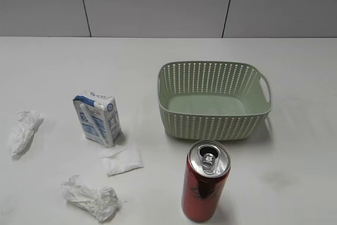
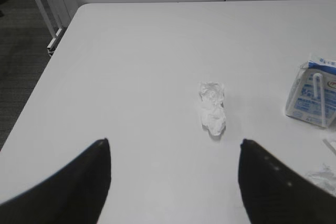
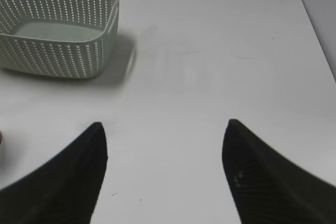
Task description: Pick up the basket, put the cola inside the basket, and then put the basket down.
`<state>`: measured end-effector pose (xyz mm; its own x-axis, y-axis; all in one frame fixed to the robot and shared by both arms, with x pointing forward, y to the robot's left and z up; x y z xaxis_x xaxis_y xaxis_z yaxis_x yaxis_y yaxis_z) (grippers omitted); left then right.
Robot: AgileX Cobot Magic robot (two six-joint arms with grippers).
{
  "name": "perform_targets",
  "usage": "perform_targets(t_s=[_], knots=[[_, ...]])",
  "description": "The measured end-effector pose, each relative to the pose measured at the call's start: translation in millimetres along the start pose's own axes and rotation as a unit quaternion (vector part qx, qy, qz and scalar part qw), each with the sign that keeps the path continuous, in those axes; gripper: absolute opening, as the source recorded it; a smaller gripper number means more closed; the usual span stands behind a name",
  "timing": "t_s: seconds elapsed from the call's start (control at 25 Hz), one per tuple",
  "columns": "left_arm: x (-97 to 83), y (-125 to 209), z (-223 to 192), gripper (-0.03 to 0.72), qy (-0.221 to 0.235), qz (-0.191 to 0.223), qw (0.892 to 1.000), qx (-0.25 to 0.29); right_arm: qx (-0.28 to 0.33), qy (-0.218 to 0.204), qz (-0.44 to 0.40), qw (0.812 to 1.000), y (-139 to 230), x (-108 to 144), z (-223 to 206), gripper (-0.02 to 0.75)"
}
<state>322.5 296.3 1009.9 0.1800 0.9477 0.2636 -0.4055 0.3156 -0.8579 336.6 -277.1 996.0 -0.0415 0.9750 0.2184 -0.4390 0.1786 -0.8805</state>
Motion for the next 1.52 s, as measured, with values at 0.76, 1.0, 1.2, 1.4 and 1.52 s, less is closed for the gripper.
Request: perform_targets(t_s=[0.76,1.0,1.2,1.4,1.52], knots=[[17.8,-75.8,13.8,0.576,-0.029,0.014,0.988,-0.148,0.000,0.000,0.000,1.000,0.0,0.0,0.0,0.520],[17.6,-120.3,-19.3,0.576,0.016,0.075,0.984,-0.158,0.000,0.000,0.000,1.000,0.0,0.0,0.0,0.520],[19.9,-141.1,-63.9,0.576,0.043,0.105,0.989,-0.099,0.000,0.000,-0.001,1.000,0.0,0.0,0.0,0.520],[19.5,-166.5,-110.3,0.576,0.069,0.107,0.991,-0.047,0.000,0.000,-0.001,1.000,0.0,0.1,0.0,0.520],[9.9,-184.8,-135.2,0.576,0.097,0.100,0.990,-0.025,0.000,0.000,-0.001,1.000,0.0,0.1,0.0,0.520]])
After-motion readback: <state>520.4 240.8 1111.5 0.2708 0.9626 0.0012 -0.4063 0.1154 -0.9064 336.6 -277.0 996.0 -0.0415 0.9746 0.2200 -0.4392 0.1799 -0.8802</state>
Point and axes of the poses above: a point on each arm's last joint axis where the gripper is mounted, z pointing back along that axis away from the gripper, x along the wrist's bending axis when the last joint is at zero, y = z × x, the point moved 10 cm from there along -z, pointing out along that axis toward the gripper, and after that the axes turned 14 degrees about -z, right-handed, at the moved point
